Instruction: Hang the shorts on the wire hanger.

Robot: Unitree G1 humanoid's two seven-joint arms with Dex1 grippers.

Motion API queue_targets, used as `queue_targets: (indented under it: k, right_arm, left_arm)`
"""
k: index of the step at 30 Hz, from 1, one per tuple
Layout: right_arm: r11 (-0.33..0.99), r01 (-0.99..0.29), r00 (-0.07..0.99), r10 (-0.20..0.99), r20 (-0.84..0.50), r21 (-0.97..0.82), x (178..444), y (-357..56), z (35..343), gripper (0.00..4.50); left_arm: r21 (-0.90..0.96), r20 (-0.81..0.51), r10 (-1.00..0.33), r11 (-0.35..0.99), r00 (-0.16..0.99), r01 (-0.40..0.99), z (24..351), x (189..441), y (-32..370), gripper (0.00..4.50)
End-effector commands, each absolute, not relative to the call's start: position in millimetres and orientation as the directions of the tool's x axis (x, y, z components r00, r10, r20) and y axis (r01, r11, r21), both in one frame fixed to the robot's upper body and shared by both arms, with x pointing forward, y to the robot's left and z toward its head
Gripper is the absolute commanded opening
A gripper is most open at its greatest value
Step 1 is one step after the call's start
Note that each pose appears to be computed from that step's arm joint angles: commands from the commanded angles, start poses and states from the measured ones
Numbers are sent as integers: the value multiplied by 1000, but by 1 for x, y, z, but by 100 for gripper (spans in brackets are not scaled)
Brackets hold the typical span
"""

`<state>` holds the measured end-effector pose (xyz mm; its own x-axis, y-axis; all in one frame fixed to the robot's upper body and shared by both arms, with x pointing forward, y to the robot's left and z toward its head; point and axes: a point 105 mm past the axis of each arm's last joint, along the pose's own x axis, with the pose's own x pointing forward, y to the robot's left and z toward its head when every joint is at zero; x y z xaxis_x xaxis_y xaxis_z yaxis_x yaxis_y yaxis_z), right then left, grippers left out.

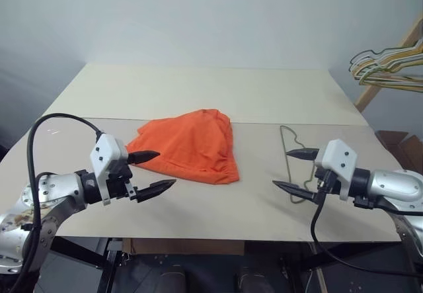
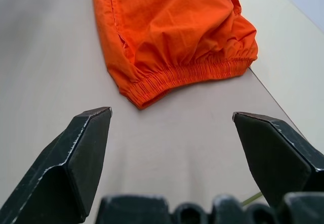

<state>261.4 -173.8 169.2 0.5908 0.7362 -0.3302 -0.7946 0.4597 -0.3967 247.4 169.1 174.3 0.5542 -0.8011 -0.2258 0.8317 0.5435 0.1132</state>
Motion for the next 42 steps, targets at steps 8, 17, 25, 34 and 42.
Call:
queue_targets:
  k: [8, 17, 25, 34, 42]
  right_arm:
    - [437, -789, 581, 759, -293, -433, 261, -164, 181, 445]
    - [376, -773, 577, 750, -322, -510, 276, -146, 173, 445]
    - [149, -742, 543, 706, -455, -654, 300, -102, 137, 445]
    - [-75, -670, 571, 584, -577, -739, 331, -60, 85, 445]
    - [-89, -639, 615, 538, -577, -764, 341, -57, 77, 213]
  left_arm:
    - [131, -198, -807, 541, 557, 831, 183, 246, 171, 450]
    - [114, -214, -842, 482, 495, 869, 187, 239, 169, 450]
    - [92, -216, -851, 469, 478, 878, 182, 234, 167, 450]
    - [103, -212, -853, 466, 477, 879, 184, 237, 166, 450]
    - [106, -208, -851, 471, 482, 876, 183, 237, 166, 450]
